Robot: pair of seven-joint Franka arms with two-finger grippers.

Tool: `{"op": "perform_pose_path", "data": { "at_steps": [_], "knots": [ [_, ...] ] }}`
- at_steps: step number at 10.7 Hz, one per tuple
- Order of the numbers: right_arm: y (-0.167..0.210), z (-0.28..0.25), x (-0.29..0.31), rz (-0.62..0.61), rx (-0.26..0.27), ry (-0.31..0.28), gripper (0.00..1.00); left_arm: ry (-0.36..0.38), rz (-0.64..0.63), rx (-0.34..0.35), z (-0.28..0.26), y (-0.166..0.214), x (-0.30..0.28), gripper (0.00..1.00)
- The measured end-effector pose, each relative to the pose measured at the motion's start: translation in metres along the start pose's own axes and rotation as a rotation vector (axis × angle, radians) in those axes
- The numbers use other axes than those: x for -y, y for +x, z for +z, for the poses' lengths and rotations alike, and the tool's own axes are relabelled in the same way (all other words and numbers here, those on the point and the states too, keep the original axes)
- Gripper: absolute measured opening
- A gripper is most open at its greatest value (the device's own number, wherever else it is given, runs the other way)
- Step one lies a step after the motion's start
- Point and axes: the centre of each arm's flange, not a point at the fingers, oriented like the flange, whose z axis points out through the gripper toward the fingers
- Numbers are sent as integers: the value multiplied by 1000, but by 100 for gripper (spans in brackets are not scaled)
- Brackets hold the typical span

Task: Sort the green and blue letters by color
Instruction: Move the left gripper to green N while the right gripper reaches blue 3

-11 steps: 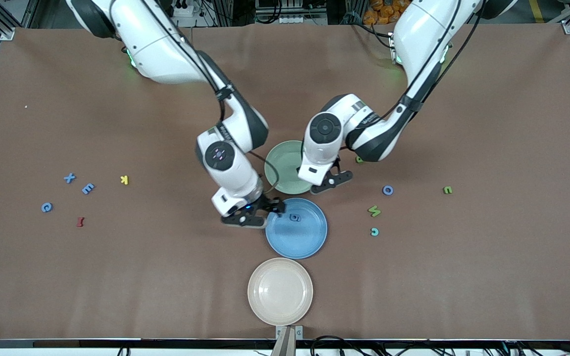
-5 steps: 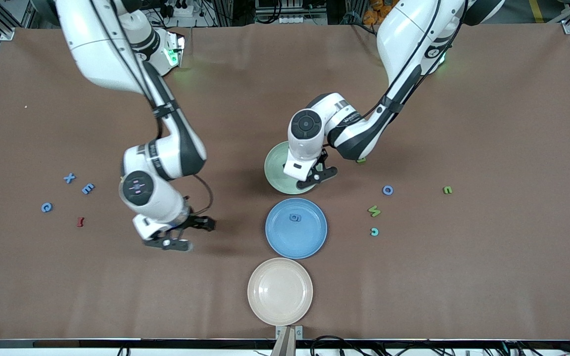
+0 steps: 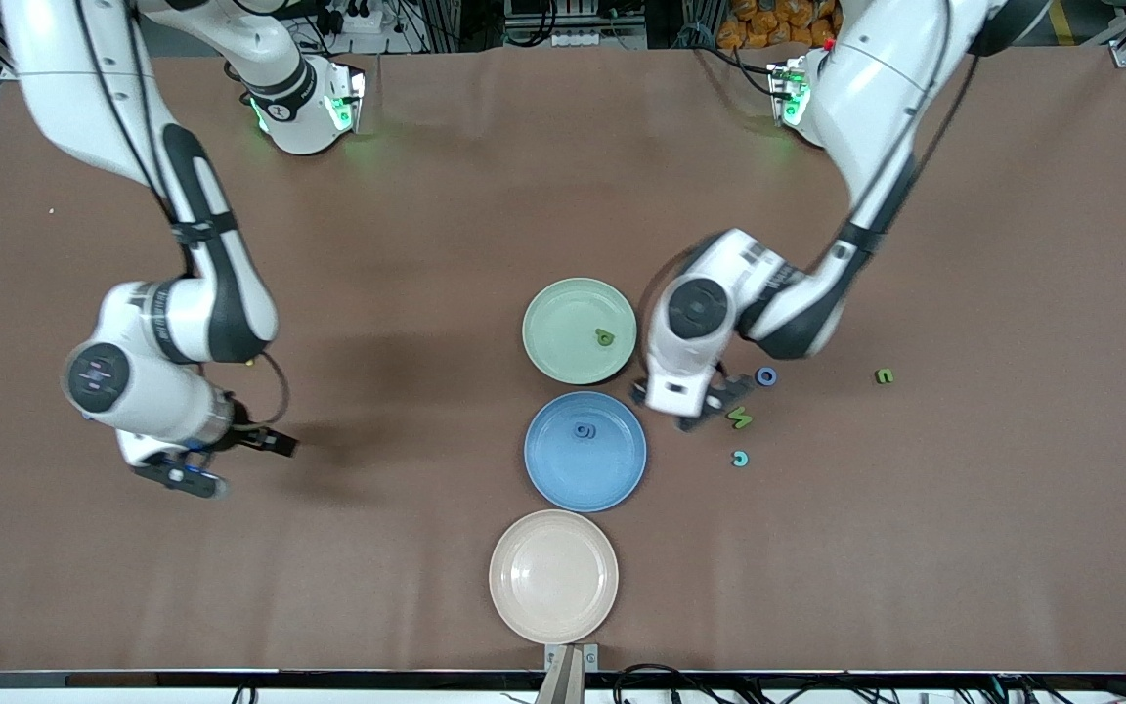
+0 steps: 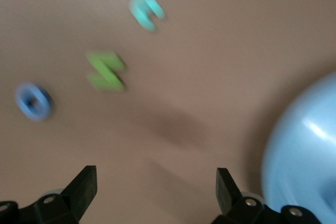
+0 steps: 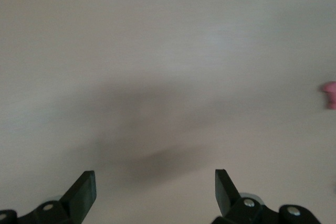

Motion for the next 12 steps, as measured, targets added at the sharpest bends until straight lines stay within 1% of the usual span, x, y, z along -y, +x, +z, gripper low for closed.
{"op": "perform_pose_path", "data": {
  "at_steps": [1,2,3,4,6,8,10,12],
  "knots": [
    [-1,1,-39,46,-21,-6,100,29,-31,-28,9,36,23,100],
    [-6,3,-75,96,-24,-12,100,44,-73,-34,15,68,45,100],
    [-13,6,-108,143,-15,-23,100,50,-117,-33,18,95,65,100],
    [-19,8,-137,188,-9,-35,100,49,-142,-29,20,109,76,100],
    [-30,12,-180,258,-19,-37,100,22,-172,-35,22,106,73,100],
    [-43,27,-203,298,-53,-33,100,-5,-221,-36,29,96,65,100],
    [-54,45,-229,341,-44,-42,100,-29,-267,-35,36,92,64,100],
    [-56,61,-239,355,-41,-52,100,-65,-283,-30,51,83,64,100]
  ]
}}
